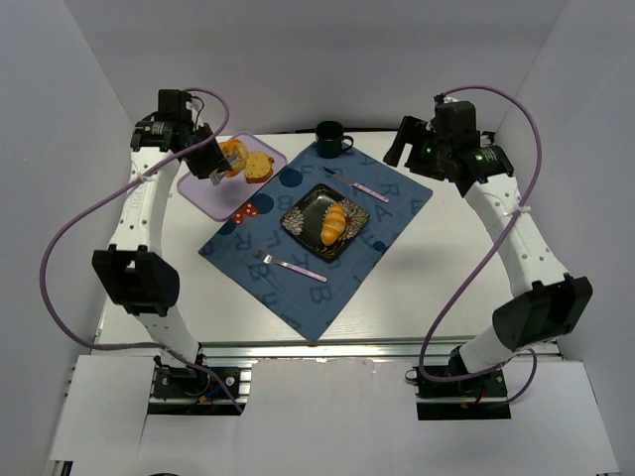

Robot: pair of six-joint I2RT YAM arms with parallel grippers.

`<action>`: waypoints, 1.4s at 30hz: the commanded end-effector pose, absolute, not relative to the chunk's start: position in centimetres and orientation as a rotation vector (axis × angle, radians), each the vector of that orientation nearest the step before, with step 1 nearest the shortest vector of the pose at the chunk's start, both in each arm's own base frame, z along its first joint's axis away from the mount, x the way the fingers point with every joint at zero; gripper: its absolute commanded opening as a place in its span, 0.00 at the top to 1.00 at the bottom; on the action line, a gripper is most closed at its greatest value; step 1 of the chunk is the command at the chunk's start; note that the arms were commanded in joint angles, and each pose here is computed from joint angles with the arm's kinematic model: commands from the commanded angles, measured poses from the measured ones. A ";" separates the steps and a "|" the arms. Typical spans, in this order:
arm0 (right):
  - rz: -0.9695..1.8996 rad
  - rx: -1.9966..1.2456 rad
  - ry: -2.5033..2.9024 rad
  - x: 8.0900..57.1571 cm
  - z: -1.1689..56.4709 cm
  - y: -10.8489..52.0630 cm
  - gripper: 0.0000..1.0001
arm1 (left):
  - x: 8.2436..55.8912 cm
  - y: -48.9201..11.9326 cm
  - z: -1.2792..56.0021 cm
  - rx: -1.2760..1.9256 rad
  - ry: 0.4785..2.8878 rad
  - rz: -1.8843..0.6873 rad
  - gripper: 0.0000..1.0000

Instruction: Place the bread

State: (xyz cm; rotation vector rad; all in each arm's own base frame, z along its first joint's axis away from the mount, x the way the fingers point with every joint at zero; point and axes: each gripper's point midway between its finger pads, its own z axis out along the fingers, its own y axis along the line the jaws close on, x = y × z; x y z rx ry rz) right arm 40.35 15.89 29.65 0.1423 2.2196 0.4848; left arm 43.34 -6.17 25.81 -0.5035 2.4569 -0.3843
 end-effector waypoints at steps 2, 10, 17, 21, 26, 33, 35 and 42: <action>0.468 0.183 2.131 39.5 31.9 14.6 0.11 | 40.8 -12.7 30.3 -0.330 2.369 -0.664 0.67; 0.439 0.212 2.094 37.7 33.2 13.3 0.11 | 37.6 -21.5 28.8 -0.231 2.381 -0.819 0.65; 0.422 0.229 2.089 36.4 33.0 12.4 0.11 | 35.6 -24.5 25.8 -0.171 2.452 -0.838 0.65; 0.416 0.231 2.091 35.8 32.9 12.1 0.11 | 34.5 -25.2 24.4 -0.149 2.496 -0.814 0.65; 0.416 0.230 2.096 35.5 32.7 12.0 0.11 | 33.5 -25.2 23.5 -0.155 2.540 -0.784 0.65; 0.425 0.223 2.103 35.3 32.3 12.1 0.11 | 32.2 -24.4 22.8 -0.150 2.584 -0.742 0.60; 0.426 0.219 2.107 35.3 32.2 12.2 0.11 | 31.9 -24.1 22.5 -0.154 2.595 -0.726 0.58; 0.445 0.212 2.114 35.3 31.9 12.5 0.11 | 31.9 -24.0 23.1 -0.173 2.578 -0.725 0.39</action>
